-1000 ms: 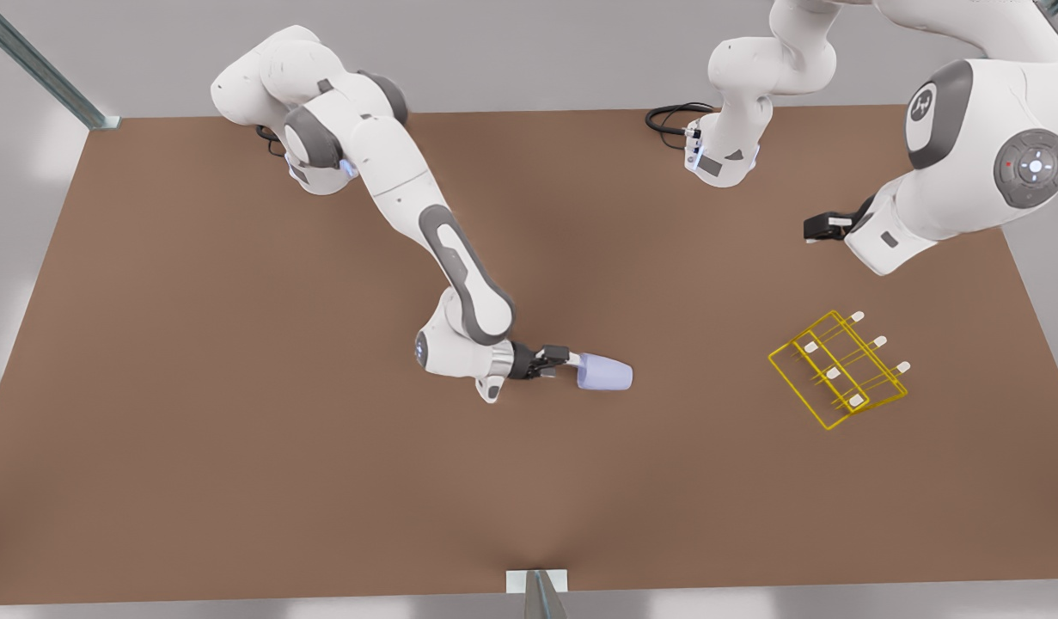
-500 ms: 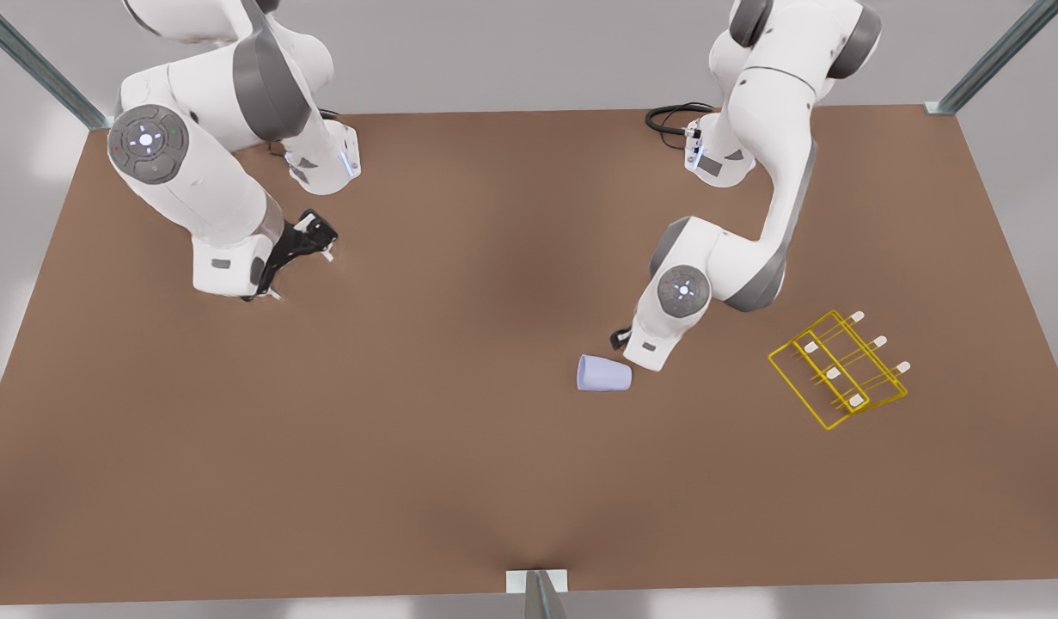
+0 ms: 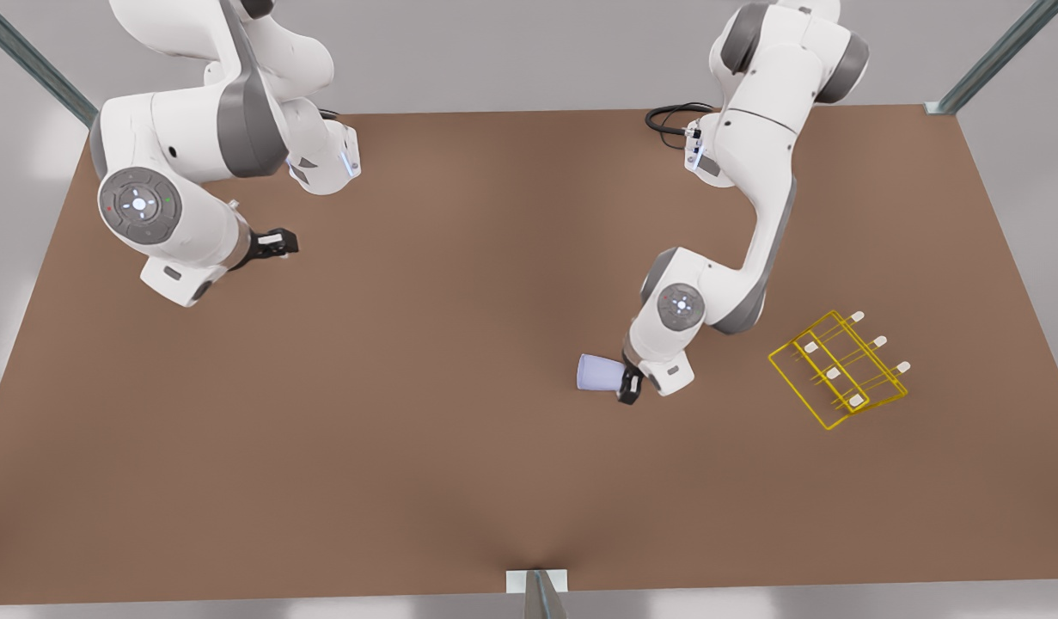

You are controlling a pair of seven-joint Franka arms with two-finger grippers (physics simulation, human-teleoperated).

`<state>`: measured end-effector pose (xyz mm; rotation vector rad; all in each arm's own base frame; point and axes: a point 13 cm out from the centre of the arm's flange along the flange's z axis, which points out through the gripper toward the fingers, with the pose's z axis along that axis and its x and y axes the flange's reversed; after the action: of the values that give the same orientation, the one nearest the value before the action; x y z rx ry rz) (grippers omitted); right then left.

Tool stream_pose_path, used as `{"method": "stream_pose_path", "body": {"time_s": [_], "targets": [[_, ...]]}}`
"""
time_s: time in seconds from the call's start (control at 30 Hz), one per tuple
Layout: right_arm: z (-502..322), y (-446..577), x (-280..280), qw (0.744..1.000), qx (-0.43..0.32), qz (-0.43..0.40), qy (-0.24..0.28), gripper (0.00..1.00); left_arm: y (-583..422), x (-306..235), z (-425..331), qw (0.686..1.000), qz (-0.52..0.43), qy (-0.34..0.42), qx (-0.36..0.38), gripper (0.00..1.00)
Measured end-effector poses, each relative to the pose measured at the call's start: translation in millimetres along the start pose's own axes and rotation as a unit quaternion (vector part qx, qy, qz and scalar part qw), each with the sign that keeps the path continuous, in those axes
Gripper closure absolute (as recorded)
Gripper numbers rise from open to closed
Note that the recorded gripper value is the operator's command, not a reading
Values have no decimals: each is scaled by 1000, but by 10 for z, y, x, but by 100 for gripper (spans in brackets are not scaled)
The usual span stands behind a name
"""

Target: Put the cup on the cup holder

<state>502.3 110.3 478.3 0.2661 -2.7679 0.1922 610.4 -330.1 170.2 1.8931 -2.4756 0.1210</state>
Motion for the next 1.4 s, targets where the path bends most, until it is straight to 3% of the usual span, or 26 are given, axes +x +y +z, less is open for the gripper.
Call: {"method": "stream_pose_path", "body": {"time_s": [0.2, 1.4], "targets": [[-33, -46, 10, 999, -3, 45, 0, 0, 45, 24, 297, 998, -67, 0, -10, 0], [-12, 67, 13, 993, -12, 118, 7, 0, 279, 321, 1182, 999, -37, 18, -23, 0]]}}
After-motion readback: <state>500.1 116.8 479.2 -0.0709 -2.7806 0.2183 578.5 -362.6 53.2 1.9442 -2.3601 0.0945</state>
